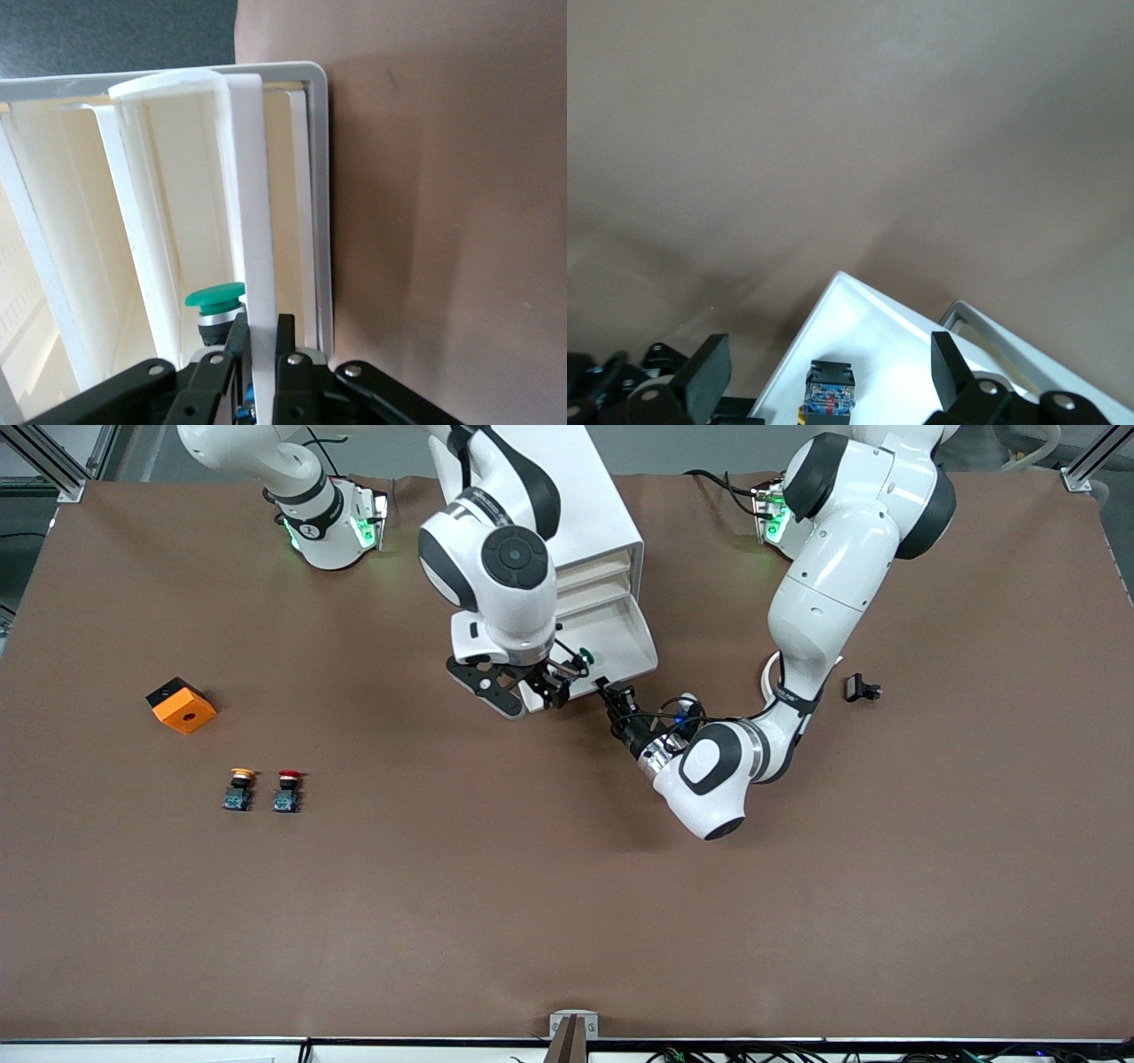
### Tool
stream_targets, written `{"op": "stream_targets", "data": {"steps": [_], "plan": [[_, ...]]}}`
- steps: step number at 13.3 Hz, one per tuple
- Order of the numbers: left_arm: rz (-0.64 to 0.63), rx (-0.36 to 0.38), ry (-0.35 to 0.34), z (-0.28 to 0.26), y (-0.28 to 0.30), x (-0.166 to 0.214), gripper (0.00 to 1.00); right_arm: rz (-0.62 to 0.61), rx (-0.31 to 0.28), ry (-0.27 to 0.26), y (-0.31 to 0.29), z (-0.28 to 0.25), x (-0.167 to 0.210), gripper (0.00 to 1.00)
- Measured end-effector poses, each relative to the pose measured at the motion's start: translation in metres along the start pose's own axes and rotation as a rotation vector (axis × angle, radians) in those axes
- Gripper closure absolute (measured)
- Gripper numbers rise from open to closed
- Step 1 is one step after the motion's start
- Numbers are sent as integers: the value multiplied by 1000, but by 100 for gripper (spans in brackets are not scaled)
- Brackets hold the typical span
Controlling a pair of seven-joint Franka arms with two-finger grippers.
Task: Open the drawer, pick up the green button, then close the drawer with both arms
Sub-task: 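Reach the right gripper into the open drawer and grasp the green button, then lift the green button out with the right gripper while the left gripper releases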
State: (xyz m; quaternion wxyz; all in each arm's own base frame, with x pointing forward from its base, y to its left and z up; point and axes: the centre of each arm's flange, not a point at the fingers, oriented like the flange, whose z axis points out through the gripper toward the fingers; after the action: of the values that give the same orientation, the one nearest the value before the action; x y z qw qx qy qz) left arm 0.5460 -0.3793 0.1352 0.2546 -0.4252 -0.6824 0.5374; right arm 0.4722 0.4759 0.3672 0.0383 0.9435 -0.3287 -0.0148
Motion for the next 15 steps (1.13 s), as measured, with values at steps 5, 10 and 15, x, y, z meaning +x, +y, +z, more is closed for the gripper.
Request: {"op": "stream_targets", "data": {"steps": [5,10,15], "plan": [[9,-53,-54,-24,3,-1,85,60,-1,-6,-14,40,-27,0],[18,-71,-68,-28,4,-2,70,89,10,-52,-22,63,-35,0],[49,-90,-95,-46,4,0,14,95,15,-53,-27,89,-34,0]]}}
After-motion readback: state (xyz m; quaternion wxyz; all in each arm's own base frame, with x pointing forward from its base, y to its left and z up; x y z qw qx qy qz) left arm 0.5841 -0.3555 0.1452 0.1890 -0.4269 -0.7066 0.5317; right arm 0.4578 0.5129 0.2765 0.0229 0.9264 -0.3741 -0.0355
